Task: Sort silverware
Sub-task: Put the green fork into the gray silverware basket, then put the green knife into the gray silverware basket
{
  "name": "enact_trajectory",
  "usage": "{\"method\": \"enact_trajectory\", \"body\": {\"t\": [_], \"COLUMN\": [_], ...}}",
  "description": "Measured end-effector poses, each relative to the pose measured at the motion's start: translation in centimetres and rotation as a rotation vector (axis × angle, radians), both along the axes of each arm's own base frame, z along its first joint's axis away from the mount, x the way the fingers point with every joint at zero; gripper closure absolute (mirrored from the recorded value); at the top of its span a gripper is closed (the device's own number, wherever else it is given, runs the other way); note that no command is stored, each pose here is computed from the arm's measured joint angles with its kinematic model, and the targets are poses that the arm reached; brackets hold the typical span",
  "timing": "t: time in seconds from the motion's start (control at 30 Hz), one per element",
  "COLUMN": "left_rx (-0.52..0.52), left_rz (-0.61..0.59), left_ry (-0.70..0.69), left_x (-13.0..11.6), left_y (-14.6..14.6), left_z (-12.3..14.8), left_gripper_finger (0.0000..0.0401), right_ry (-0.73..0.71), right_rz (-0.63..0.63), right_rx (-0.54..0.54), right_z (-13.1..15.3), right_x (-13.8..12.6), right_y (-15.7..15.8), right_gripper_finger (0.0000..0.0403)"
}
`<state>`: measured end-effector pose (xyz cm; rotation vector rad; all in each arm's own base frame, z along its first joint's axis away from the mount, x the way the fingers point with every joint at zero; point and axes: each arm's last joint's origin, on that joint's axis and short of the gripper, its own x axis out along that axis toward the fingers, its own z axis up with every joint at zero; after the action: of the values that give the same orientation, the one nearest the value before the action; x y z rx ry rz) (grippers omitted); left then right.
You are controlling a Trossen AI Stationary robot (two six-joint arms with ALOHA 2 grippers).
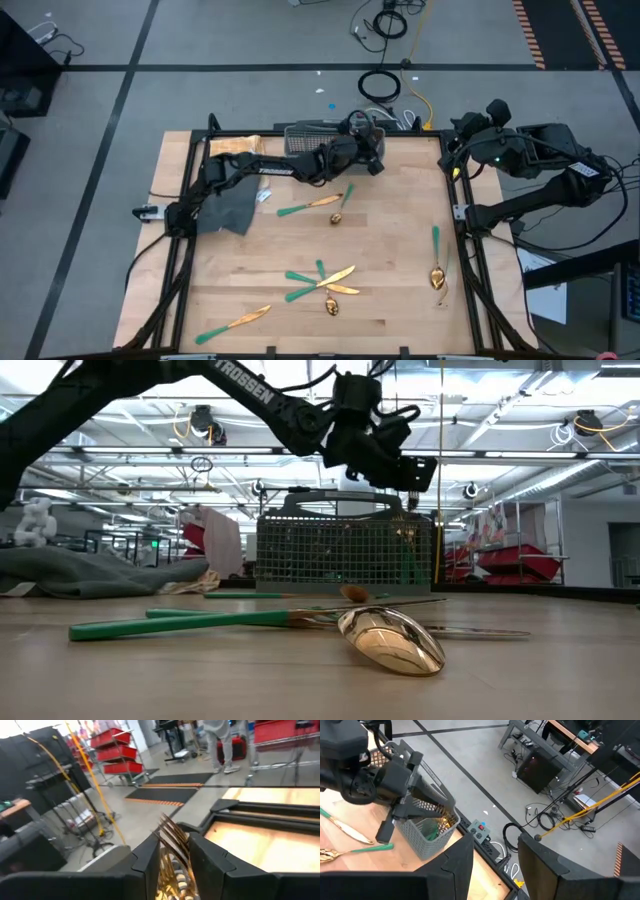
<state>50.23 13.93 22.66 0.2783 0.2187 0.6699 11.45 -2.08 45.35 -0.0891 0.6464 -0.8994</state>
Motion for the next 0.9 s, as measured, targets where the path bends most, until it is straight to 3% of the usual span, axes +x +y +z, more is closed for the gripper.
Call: {"method": "enact_trajectory", "body": {"t": [0.23,0.37,0.53,0.77,0.9], "left_rx": [-0.015,0.015,0.155,0.219,0.298], "left_rz": [-0.03,0.128,0.347,0.382,0.458], "left_ry": [0.041,0.044,0.074,0.096,0.189], "left_x": [0.1,-0.1,-0.3,-0.1,-0.4], "left_y": [-0.5,-0.8,-1.3,-2.9,-3.9], "left_z": [-0.4,-0.2,0.8,1.4,2.2], "left_gripper_finger": [0.0235,0.0222,0.0221,0.0221,0.0221], "right_ry": [0.003,0.003,0.004,0.006,0.019], "right_rz": [0.002,0.002,0.002,0.004,0.004], "right_rx": [-0.002,-0.002,-0.002,-0.004,-0.004], "right_z": [0.0,0.0,0.0,0.0,-0.1], "right_x": [0.0,0.0,0.0,0.0,-0.1], "right_y": [0.0,0.0,0.0,0.0,0.0], "right_gripper_finger": [0.0259,0.0259,0.0259,0.0259,0.0259]}}
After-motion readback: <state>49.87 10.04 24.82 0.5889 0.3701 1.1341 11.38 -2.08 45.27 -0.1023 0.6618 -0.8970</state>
